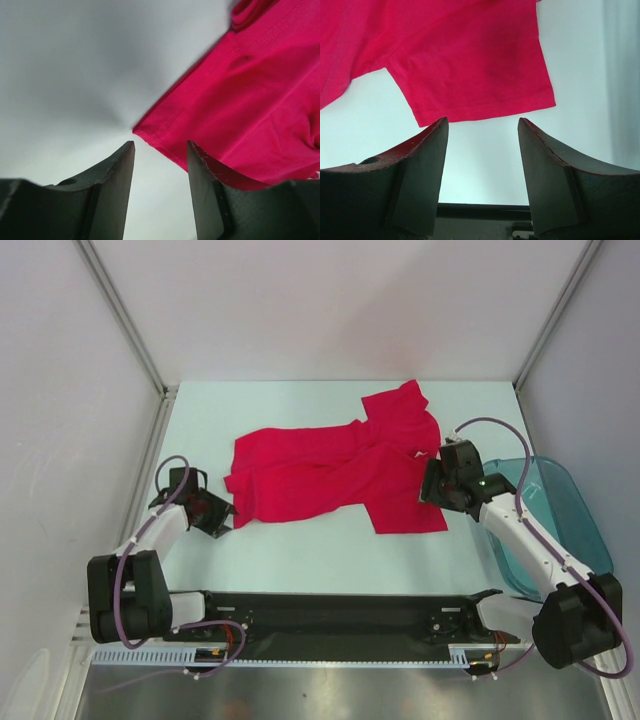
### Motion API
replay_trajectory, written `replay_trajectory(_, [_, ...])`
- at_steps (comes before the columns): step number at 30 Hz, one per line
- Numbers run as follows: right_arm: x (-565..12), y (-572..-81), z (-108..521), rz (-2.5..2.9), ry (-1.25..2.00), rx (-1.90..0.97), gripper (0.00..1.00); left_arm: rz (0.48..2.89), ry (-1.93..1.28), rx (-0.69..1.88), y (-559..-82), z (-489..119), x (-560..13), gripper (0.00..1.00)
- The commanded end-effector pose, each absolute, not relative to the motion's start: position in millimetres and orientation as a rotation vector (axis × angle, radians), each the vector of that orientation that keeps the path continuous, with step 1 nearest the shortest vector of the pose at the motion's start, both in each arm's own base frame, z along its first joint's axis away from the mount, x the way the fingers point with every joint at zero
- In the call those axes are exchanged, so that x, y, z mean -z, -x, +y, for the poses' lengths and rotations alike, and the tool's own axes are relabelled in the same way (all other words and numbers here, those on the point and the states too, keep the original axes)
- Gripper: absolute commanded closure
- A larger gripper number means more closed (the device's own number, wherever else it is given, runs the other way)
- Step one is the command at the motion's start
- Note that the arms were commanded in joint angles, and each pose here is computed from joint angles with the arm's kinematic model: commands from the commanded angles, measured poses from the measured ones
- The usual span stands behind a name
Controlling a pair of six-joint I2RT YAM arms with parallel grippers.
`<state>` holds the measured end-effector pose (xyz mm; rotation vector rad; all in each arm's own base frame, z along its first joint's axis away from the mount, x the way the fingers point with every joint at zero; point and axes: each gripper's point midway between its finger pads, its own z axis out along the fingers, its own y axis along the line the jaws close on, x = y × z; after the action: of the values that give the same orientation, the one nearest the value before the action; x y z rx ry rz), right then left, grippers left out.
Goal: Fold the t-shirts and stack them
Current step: Flatten the tshirt out
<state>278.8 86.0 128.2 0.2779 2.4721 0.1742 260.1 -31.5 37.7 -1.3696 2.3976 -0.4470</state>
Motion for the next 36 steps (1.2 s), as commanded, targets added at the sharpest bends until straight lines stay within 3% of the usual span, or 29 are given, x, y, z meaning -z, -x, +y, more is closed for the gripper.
replay_trajectory(1, [-131.9,-280.3,85.9,2.443,-0.303,-0.177,0.37,2.375,1.452,0.525,-264.4,-38.6,-34.4,0.48])
replay_trajectory(18, [-147.4,-278.6,76.3,2.401,-0.314,-0.136,0.37,2.403,1.617,0.411,-252.3,-32.6,-4.0,0.52])
replay_trajectory(22, [-152.0,-279.1,77.2,2.394,-0.315,-0.148,0.38,2.409,1.610,0.370,-253.6,-26.3,1.0,0.65])
replay_trajectory(24, [-149.3,-276.7,77.6,2.404,-0.314,-0.151,0.38,2.394,1.603,0.364,-255.5,-21.7,2.0,0.66])
replay_trajectory(26, [-143.0,-272.1,76.8,2.424,-0.325,-0.146,0.36,2.381,1.570,0.361,-260.6,-17.2,0.1,0.76])
replay_trajectory(27, [-140.3,-270.1,78.2,2.434,-0.326,-0.156,0.33,2.373,1.554,0.363,-263.8,-15.1,-2.1,0.88])
replay_trajectory(29, [-131.8,-264.7,78.9,2.463,-0.376,-0.161,0.24,2.366,1.478,0.344,-273.5,-8.2,-10.9,1.00])
replay_trajectory(33, [-117.5,-258.6,79.7,2.493,-0.509,-0.234,0.19,2.319,1.332,0.243,-280.8,10.4,-43.2,1.00])
replay_trajectory(35, [-111.8,-260.3,75.4,2.471,-0.628,-0.221,0.20,2.297,1.281,0.163,-279.4,22.7,-61.1,1.00])
replay_trajectory(36, [-107.3,-260.3,67.5,2.454,-0.701,-0.176,0.25,2.261,1.250,0.155,-280.4,25.8,-75.8,1.00])
